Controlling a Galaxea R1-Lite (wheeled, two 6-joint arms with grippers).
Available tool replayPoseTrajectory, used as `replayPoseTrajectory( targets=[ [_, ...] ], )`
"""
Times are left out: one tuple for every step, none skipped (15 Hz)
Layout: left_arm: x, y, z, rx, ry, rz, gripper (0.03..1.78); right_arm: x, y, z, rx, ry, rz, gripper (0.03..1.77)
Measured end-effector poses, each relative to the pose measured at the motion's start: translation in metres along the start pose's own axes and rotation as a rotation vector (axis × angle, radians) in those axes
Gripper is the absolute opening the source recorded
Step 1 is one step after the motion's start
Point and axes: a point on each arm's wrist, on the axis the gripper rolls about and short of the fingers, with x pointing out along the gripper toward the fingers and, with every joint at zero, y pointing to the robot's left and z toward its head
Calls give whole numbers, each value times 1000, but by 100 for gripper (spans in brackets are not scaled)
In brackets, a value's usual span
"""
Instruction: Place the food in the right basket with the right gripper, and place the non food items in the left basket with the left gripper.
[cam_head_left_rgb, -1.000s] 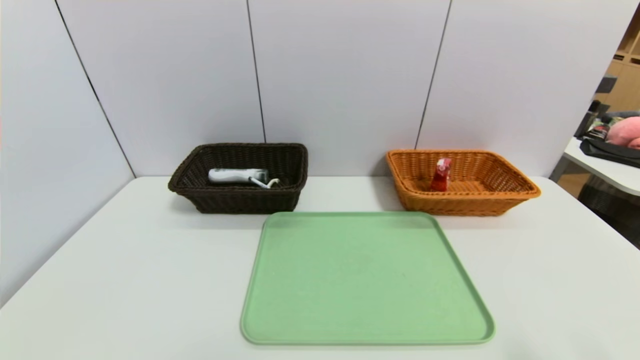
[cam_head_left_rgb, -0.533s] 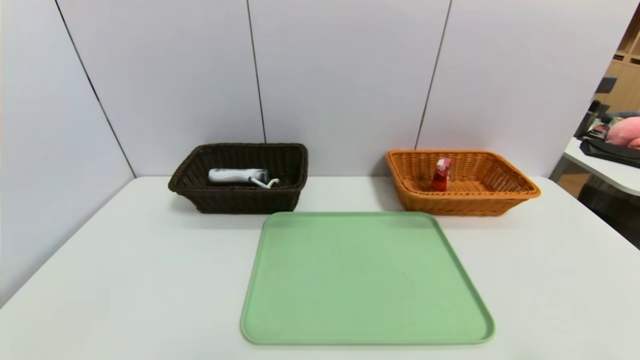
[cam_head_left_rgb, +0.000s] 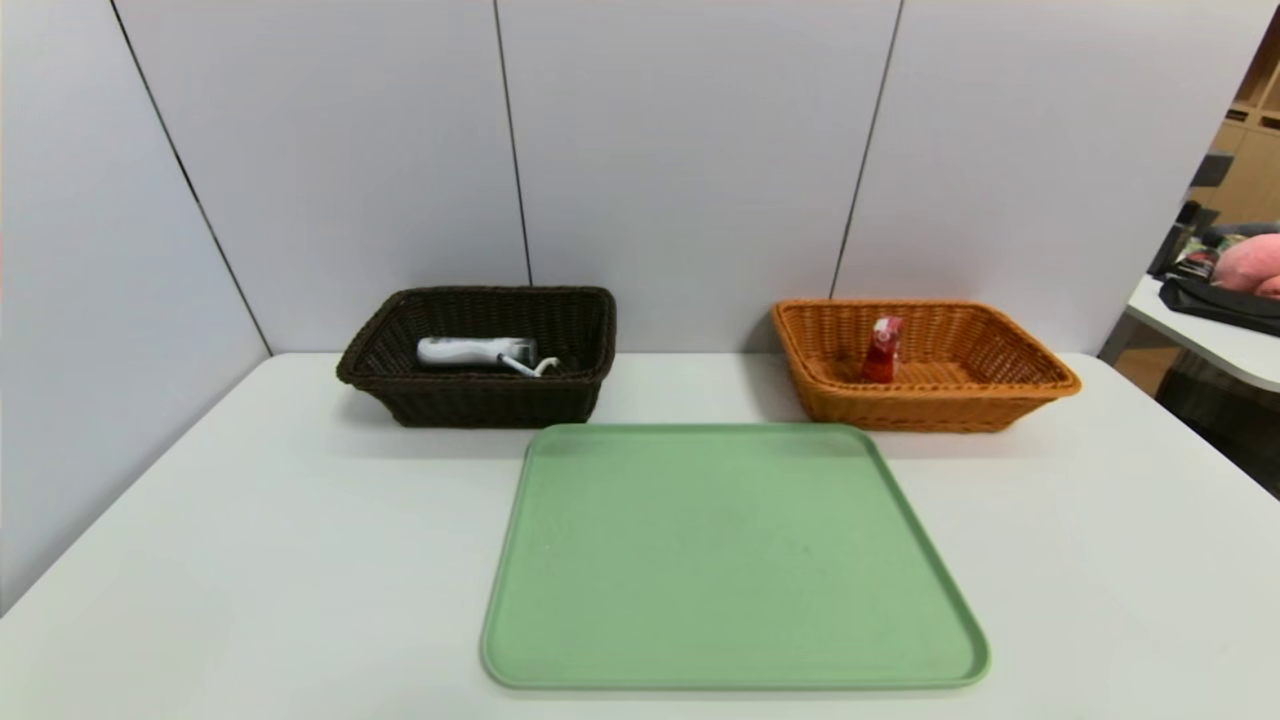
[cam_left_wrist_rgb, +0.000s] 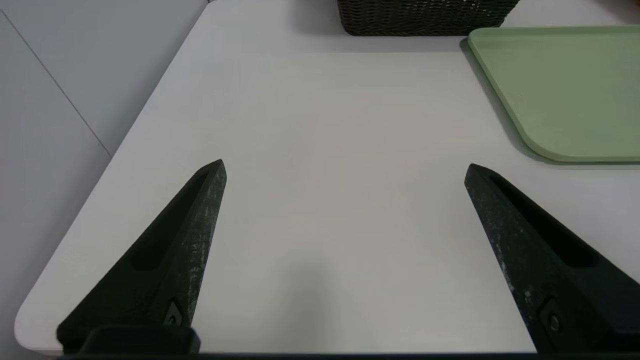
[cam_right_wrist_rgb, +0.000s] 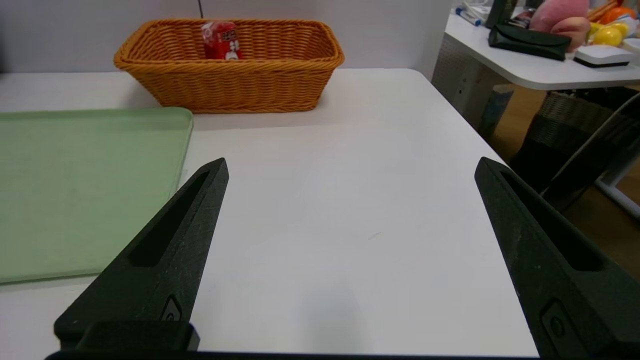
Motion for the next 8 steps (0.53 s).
replayPoseTrajectory(
  targets=[
    [0,0,-1,-4,-2,1,169,-1,0,-2,1,-2,14,170],
    [1,0,-3,-4,3,2,169,-3,0,-5,0,-5,24,170],
    [3,0,-6,-1,12,4,169,-5,1,-10,-5,-1,43,170],
    [5,0,-8,5,14,3,169,-7,1,-15,-13,15,63,170],
    [7,0,-9,9,12,2,169,-10,1,-20,-21,29,73,170],
    [10,0,-12,12,11,2,169,-13,1,-25,-28,38,78,170],
    [12,0,-14,17,8,0,169,-16,1,-29,-31,50,88,170],
    [15,0,-17,23,8,-2,169,-17,1,-31,-30,47,98,170]
  ],
)
